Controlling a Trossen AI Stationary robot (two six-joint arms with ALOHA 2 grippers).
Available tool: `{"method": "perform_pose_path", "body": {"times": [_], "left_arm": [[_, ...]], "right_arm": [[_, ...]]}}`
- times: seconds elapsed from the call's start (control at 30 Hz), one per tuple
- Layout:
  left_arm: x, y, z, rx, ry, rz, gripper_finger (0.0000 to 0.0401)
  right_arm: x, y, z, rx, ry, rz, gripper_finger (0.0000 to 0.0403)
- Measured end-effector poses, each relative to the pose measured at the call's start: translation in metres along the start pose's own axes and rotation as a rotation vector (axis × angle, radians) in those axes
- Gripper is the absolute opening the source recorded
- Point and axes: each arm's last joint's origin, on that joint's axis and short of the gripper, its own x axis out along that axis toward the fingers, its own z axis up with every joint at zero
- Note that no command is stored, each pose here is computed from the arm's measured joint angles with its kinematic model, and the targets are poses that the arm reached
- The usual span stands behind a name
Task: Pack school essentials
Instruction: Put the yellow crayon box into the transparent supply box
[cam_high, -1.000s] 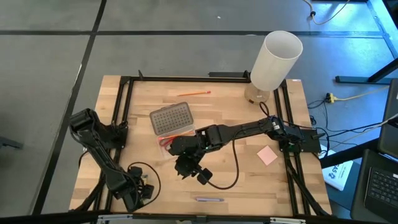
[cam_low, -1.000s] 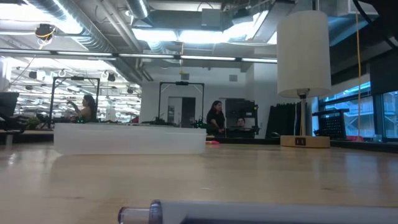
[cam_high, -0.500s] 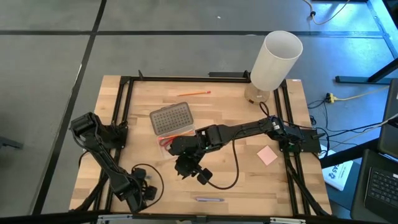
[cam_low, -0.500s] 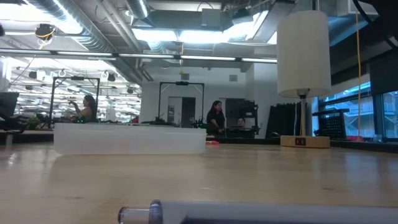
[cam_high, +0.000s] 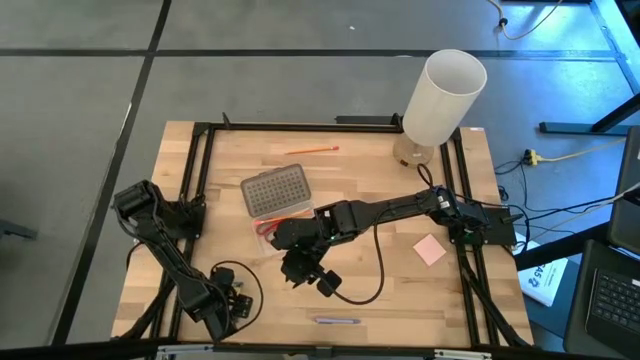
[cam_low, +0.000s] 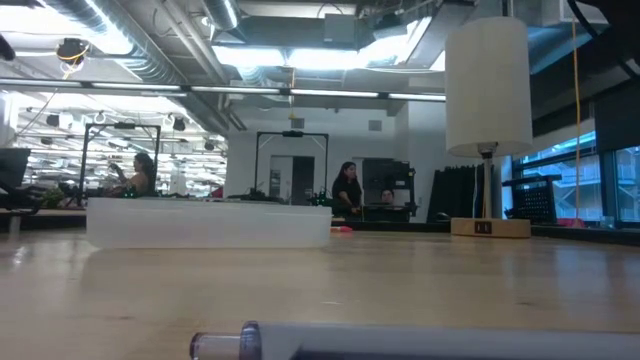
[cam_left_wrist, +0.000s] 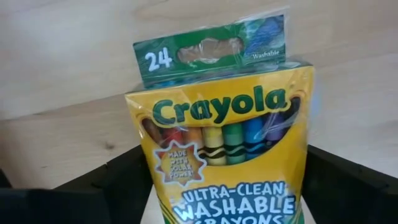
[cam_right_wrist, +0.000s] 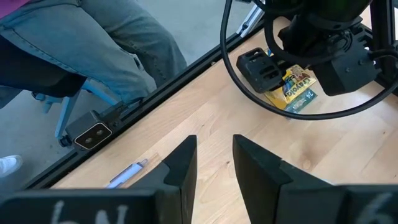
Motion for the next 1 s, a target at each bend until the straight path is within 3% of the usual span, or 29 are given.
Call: {"method": "perform_pose_path", "body": {"times": [0.2,0.37,1.0], "left_arm": [[0.0,0.0006,0.0006,0.003,-0.006,0.006,0.0308],[0.0,0.0002,0.0011,0.083,-0.023,-0.007,0.0295],[-0.0004,0.0013,0.0006,0.117,-0.056,-0.036,0.0293]], "right_arm": [[0.0,0.0,0.0,0.0,0.0,0.0,0.0106],[0.0,0.0,0.0,0.0,0.0,0.0,0.0106],[0.0001,0.0001,0.0001,0.0,0.0,0.0,0.0106]]}}
